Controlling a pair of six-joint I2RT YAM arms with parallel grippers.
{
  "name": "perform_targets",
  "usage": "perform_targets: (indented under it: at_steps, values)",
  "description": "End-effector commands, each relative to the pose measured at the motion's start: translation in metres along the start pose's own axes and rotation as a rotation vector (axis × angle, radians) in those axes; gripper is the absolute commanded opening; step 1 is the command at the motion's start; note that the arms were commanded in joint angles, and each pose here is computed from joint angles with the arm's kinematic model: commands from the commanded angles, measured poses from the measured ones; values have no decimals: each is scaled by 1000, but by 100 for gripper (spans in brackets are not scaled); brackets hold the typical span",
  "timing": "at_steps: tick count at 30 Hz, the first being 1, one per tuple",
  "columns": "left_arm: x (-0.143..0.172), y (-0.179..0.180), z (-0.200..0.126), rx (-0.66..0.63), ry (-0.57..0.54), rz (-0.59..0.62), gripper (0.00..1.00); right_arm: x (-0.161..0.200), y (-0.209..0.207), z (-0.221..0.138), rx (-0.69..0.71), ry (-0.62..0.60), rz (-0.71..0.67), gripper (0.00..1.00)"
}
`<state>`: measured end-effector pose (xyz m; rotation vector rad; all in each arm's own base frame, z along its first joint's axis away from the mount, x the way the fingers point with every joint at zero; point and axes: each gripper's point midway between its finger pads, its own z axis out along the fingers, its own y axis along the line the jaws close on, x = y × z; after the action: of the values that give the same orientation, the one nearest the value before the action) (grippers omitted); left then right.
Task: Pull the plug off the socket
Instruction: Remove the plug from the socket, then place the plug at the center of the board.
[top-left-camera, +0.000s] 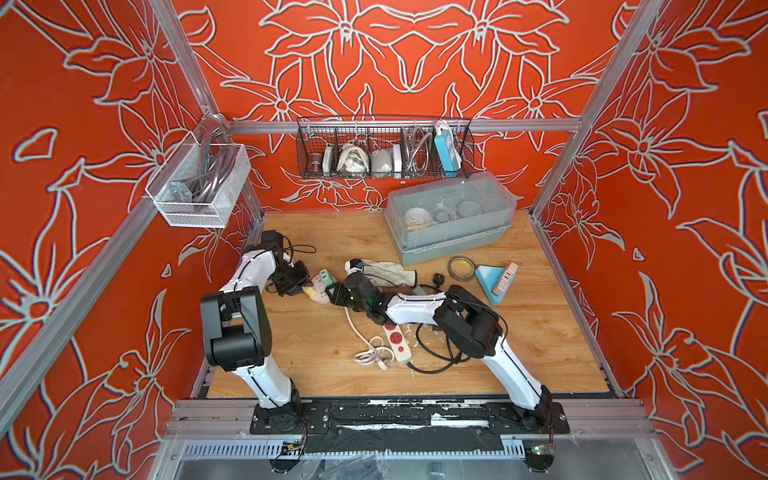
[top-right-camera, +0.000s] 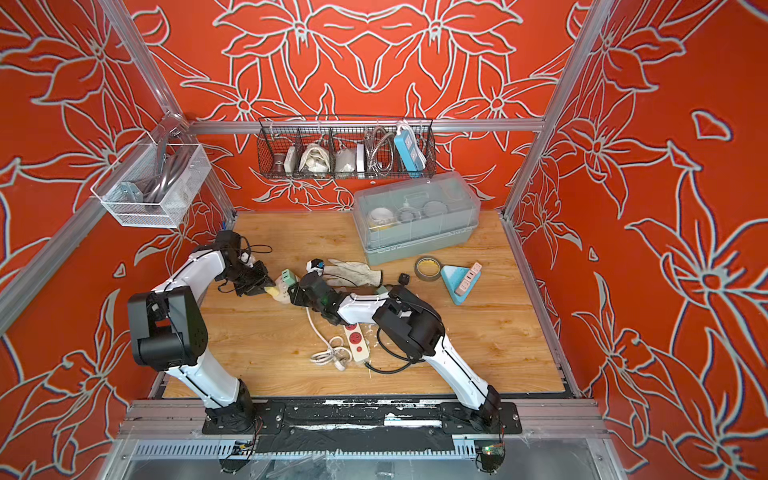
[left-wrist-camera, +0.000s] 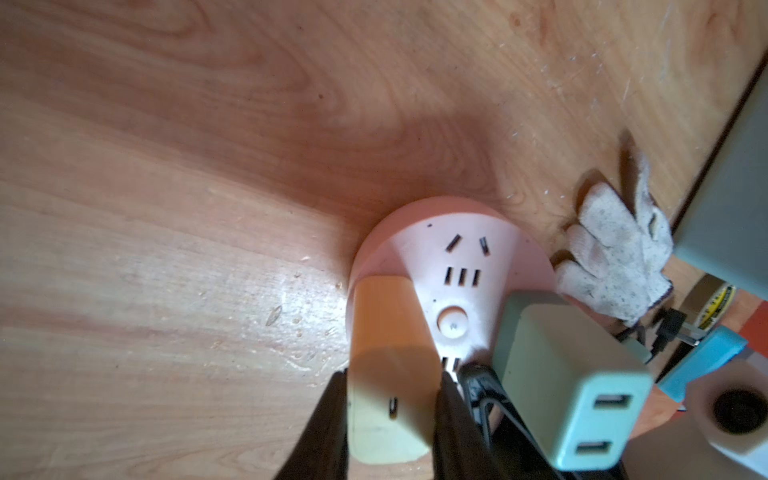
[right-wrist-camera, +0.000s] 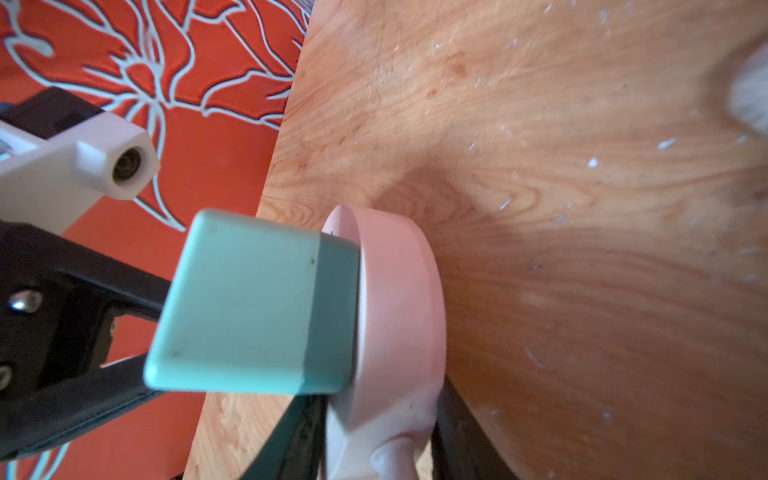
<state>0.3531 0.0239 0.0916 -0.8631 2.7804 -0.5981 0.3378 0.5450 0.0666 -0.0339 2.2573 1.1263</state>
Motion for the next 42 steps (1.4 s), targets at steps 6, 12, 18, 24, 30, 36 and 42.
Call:
perform_targets:
  at_steps: [6,12,18,24,30,36,42]
  values:
    - [7,-1,-7,206,22,-135,0,31,-71,-8,231,72,-80,0]
    - [1,18,-26,35,-76,-69,0,26,-68,-11,245,69,-102,0]
    - [6,11,-25,-88,-59,38,0,29,-73,-12,263,74,-115,0]
    - [11,-2,-24,-59,-18,90,0,32,-80,-14,288,78,-121,0]
    - [10,5,-32,-30,-57,11,0,33,-74,-12,250,79,-110,0]
    - [-6,41,-44,67,-186,-212,0,33,-61,-9,189,87,-95,0]
    - [0,35,-24,210,-124,-317,12,33,-49,-7,143,91,-78,0]
